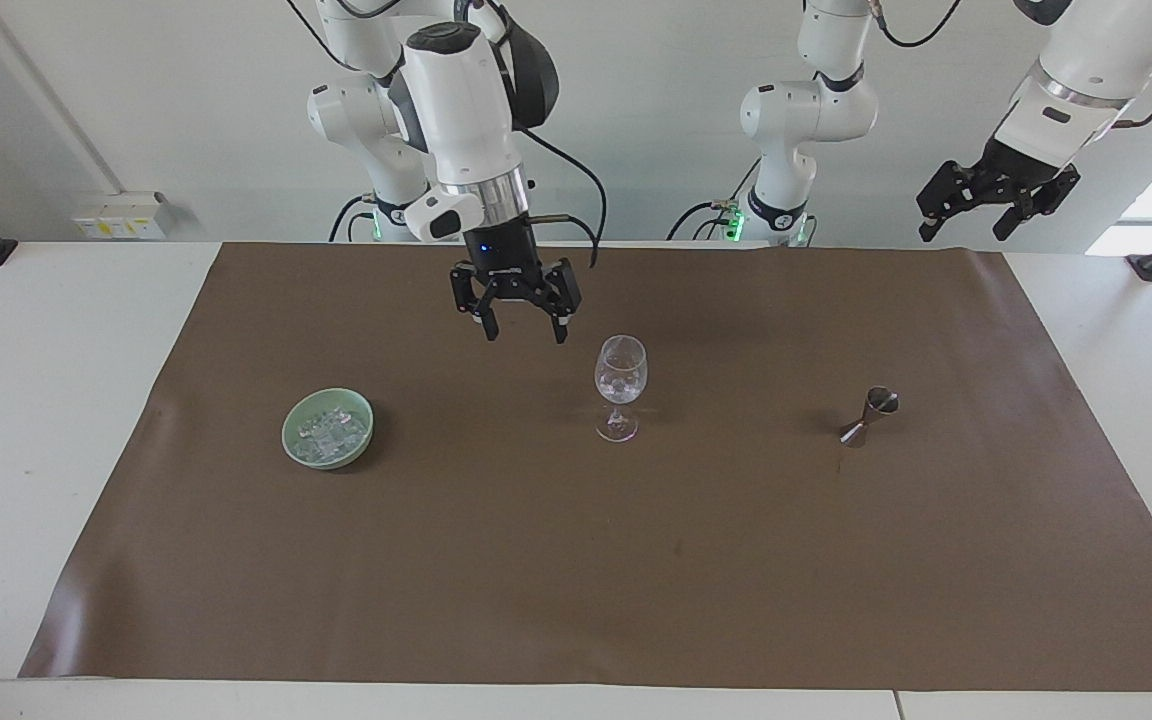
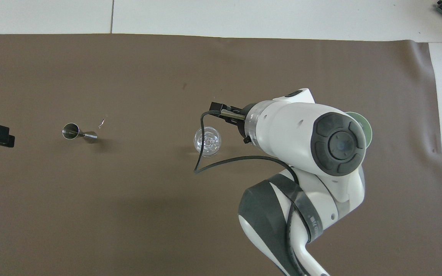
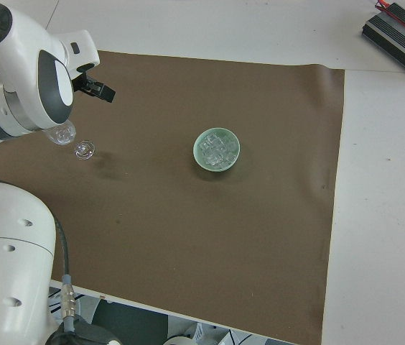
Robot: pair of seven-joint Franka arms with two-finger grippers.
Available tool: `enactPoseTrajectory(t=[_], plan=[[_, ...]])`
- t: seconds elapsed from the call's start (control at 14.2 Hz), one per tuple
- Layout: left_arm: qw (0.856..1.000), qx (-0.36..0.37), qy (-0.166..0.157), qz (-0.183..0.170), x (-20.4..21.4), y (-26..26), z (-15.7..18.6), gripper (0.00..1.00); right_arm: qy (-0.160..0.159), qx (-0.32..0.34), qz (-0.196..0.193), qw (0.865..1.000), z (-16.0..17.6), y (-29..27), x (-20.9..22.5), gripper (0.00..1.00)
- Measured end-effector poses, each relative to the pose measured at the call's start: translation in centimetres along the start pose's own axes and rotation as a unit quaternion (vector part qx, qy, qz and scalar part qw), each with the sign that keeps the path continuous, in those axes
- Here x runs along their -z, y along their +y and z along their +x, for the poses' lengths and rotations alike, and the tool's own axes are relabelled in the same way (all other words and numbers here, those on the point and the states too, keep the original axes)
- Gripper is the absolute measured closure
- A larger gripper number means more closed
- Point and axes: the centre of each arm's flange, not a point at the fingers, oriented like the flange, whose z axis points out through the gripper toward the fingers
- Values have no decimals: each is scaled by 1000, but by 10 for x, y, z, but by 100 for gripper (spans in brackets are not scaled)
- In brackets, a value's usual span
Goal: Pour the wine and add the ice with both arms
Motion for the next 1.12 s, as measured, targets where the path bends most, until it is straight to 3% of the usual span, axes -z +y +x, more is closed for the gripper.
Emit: enactPoseTrajectory(t=[0.42, 1.12], plan=[[1000, 0, -7, 0, -8, -1, -2, 0, -35, 18, -43, 998, 34, 90, 31, 0], [1000, 7, 15, -1, -9, -10, -8, 0, -98, 27, -71, 992, 49, 206, 107, 0]])
